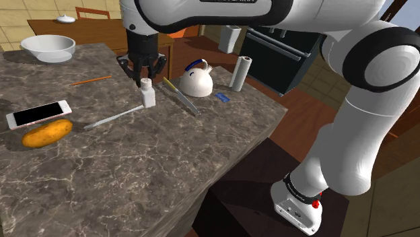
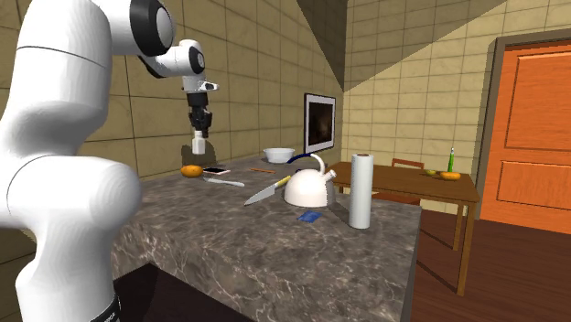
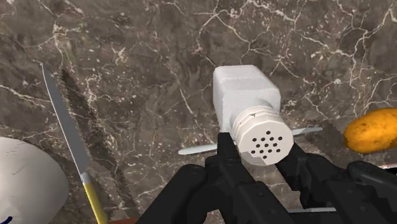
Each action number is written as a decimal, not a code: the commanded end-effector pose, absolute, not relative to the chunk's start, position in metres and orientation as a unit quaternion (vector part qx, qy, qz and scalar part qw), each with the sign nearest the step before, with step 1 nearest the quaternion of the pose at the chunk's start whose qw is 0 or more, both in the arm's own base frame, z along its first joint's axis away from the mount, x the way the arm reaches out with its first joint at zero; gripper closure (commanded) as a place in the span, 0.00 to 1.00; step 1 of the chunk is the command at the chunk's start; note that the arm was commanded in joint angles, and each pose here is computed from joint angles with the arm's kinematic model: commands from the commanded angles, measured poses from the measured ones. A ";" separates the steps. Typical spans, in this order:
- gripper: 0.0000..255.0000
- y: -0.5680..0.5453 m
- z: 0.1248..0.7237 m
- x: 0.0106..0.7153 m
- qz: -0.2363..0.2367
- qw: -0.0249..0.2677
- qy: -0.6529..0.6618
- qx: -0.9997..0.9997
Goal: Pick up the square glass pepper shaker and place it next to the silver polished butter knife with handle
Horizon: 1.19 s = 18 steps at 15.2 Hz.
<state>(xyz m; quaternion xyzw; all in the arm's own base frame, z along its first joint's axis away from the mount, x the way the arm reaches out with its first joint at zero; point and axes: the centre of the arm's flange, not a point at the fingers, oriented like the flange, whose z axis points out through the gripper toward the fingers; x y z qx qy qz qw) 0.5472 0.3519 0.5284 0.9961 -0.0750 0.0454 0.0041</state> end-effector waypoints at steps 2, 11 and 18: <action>1.00 0.396 0.528 0.551 0.045 0.004 -0.076 0.996; 1.00 0.396 0.480 0.551 0.045 0.004 -0.076 0.996; 1.00 0.396 0.443 0.551 0.045 0.004 -0.076 0.996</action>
